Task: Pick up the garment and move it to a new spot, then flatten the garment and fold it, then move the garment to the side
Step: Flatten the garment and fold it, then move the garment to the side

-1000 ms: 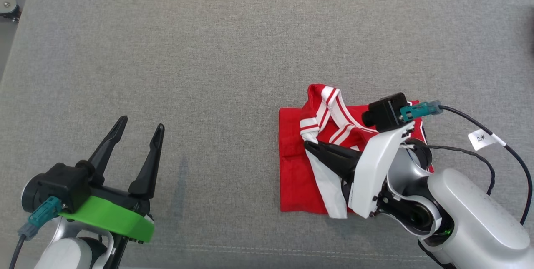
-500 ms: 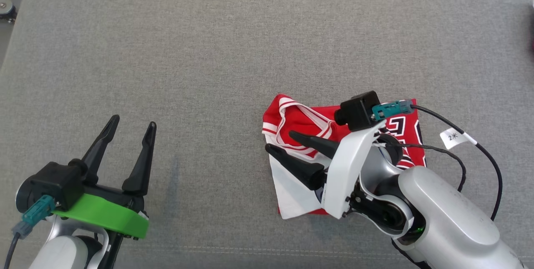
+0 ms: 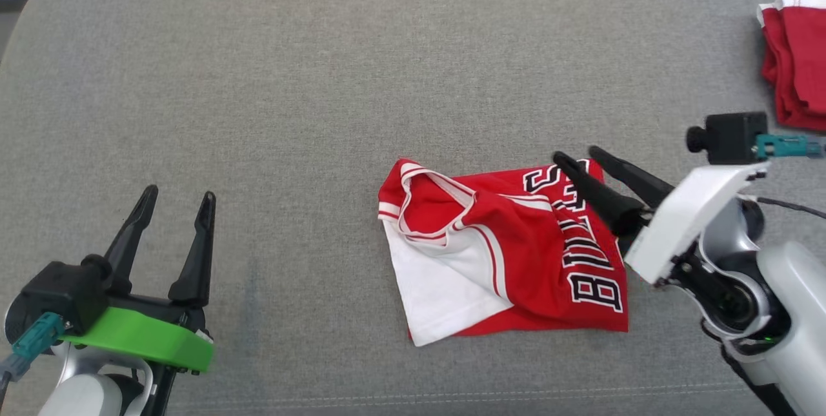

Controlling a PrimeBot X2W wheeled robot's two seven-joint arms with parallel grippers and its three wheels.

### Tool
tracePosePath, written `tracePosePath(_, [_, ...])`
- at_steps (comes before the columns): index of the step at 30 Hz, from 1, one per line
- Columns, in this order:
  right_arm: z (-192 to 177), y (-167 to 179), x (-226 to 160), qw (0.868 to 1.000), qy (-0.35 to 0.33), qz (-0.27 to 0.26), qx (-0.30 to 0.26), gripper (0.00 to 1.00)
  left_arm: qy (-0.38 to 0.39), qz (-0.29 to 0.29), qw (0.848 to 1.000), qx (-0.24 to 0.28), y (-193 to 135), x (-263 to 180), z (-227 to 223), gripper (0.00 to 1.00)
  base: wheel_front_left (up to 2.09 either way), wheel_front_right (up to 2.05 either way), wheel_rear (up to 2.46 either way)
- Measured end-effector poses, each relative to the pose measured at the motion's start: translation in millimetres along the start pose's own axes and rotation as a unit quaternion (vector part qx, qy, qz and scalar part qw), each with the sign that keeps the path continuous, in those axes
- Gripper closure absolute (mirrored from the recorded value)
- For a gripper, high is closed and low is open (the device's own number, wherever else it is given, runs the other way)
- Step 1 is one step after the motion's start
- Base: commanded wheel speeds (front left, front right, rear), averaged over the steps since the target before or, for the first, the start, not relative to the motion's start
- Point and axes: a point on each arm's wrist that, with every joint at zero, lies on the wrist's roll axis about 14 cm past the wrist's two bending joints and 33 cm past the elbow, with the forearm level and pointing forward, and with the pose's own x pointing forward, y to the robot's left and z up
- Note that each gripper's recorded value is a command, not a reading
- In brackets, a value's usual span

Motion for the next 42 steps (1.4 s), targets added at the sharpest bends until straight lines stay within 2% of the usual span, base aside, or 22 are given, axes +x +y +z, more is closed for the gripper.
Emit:
tracePosePath(3, [-13,-44,-25,0.997,0.021,-0.069,0.005,0.00,0.002,-0.008,1.000,-0.008,-7,-2,-2,0.00,0.00,0.00,0.00])
tracePosePath(7, [-31,-86,-58,0.989,0.045,-0.138,0.033,0.00,-0.005,-0.028,0.999,-0.013,-21,0,2,0.00,0.00,0.00,0.00])
tracePosePath(12, [-49,-112,-76,0.979,0.064,-0.181,0.062,0.00,-0.007,-0.037,0.999,-0.021,-29,1,2,0.00,0.00,0.00,0.00])
tracePosePath(22, [-74,-115,-59,0.975,0.113,-0.168,0.089,0.00,-0.005,-0.018,1.000,-0.020,-19,-7,2,0.00,0.00,0.00,0.00])
tracePosePath(36, [-85,-105,-28,0.976,0.165,-0.124,0.073,0.00,-0.005,0.012,1.000,-0.015,-2,-19,4,0.00,0.00,0.00,0.00])
tracePosePath(37, [-89,-102,-27,0.974,0.177,-0.119,0.071,0.03,-0.006,0.014,1.000,-0.015,-2,-20,5,0.00,0.00,0.00,0.00])
tracePosePath(38, [-92,-101,-27,0.974,0.184,-0.115,0.071,0.41,-0.006,0.015,1.000,-0.014,-1,-21,5,0.00,0.00,0.00,0.00])
tracePosePath(39, [-94,-100,-26,0.973,0.189,-0.112,0.070,0.60,-0.006,0.017,1.000,-0.014,0,-21,5,0.00,0.00,0.00,0.00])
tracePosePath(40, [-95,-98,-26,0.973,0.194,-0.108,0.069,0.84,-0.006,0.018,1.000,-0.013,1,-22,5,0.00,0.00,0.00,0.00])
tracePosePath(41, [-95,-97,-25,0.972,0.197,-0.104,0.070,1.00,-0.008,0.020,1.000,-0.013,2,-23,6,0.00,0.00,0.00,0.00])
tracePosePath(42, [-96,-95,-24,0.972,0.201,-0.100,0.069,1.00,-0.008,0.022,1.000,-0.013,3,-23,6,0.00,0.00,0.00,0.00])
